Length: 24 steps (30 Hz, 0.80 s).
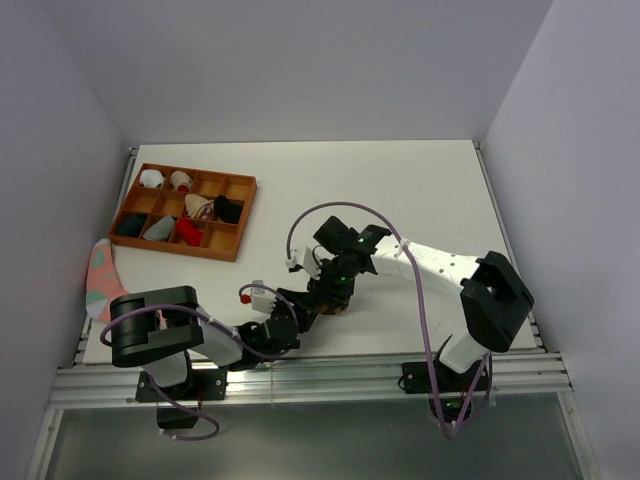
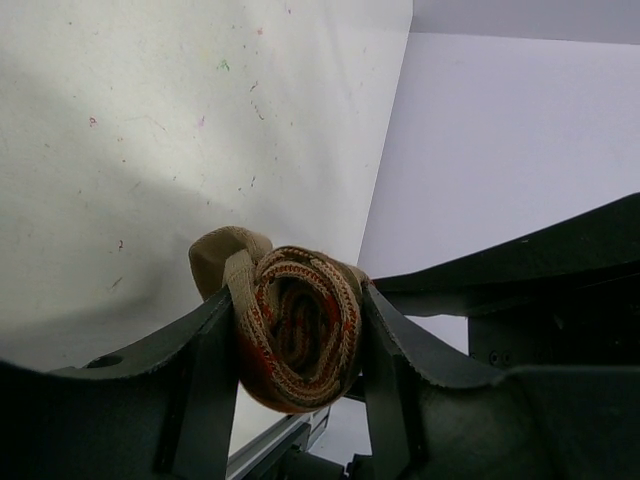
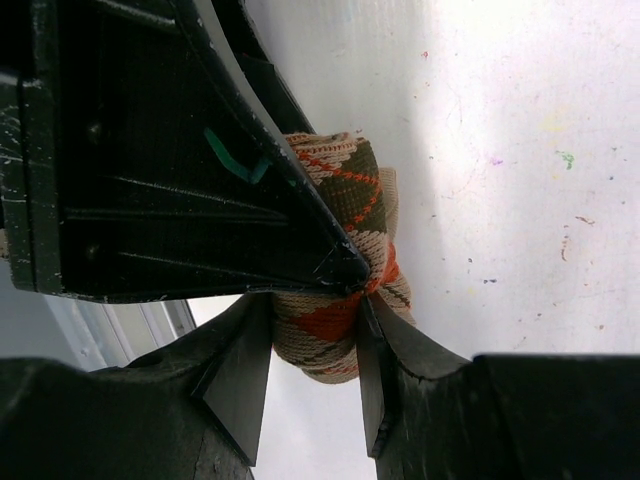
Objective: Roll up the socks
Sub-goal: Roll the sock at the center of the board, then pick up the sock at the center of the board.
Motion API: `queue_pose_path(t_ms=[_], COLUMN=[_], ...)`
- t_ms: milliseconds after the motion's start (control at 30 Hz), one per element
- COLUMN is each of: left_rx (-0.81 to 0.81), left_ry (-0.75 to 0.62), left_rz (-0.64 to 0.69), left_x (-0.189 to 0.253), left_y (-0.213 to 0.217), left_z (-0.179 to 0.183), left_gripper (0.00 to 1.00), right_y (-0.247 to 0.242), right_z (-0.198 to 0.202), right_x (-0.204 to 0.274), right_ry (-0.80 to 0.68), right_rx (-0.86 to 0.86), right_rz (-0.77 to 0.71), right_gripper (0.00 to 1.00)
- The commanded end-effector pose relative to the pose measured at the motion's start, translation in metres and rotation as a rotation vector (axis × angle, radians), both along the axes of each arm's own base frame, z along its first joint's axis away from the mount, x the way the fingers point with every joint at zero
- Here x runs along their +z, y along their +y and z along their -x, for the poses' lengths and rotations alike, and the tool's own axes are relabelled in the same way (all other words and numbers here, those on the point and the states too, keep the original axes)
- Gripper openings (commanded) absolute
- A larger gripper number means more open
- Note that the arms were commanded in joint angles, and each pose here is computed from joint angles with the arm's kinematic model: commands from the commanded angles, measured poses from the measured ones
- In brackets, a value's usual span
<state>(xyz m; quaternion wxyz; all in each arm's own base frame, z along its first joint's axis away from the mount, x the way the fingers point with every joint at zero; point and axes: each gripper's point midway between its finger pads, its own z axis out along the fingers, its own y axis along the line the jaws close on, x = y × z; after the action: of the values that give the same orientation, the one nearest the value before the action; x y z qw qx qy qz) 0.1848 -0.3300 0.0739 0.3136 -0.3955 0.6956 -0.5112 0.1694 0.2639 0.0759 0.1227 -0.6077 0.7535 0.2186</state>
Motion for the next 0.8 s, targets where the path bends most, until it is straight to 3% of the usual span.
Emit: queue_pose_path(t_ms=[0, 67, 167, 367, 600, 633, 767], left_rx=[0.061, 0.073, 0.084, 0.092, 0.109, 0.106, 0.106], left_ry=[-0.037, -0.039, -0.053, -0.051, -0.055, -0.079, -0.117], left_rz=[0.038, 0.039, 0.034, 0.005, -0.016, -0.023, -0.086], left_x=[0.017, 0.018, 0.022, 0.019, 0.019, 0.025, 0.036], left_y=[0.005, 0.011, 0.017, 0.024, 0.039, 0.042, 0.055], left_z=[-0.014, -0.015, -0.015, -0.014, -0.013, -0.013, -0.018], left_gripper=[0.00, 0.00, 0.00, 0.00, 0.00, 0.00, 0.00], right_y=[0.035, 0.029, 0.022, 0.012, -0.006, -0.010, -0.024], right_z=[0.033, 0.028, 0.023, 0.016, -0.009, -0.014, -0.027], right_x=[0.042, 0.041, 0.039, 0.040, 0.049, 0.052, 0.068], right_ry=[0.049, 0.016, -0.029, -0.062, -0.120, -0.132, -0.169], right_rx=[0.097, 0.072, 0.041, -0.011, -0.120, -0.139, -0.188], right_rz=[-0.181, -0.168, -0.155, -0.144, -0.116, -0.117, -0.131], right_gripper=[0.27, 0.39, 0.48, 0.58, 0.63, 0.72, 0.74])
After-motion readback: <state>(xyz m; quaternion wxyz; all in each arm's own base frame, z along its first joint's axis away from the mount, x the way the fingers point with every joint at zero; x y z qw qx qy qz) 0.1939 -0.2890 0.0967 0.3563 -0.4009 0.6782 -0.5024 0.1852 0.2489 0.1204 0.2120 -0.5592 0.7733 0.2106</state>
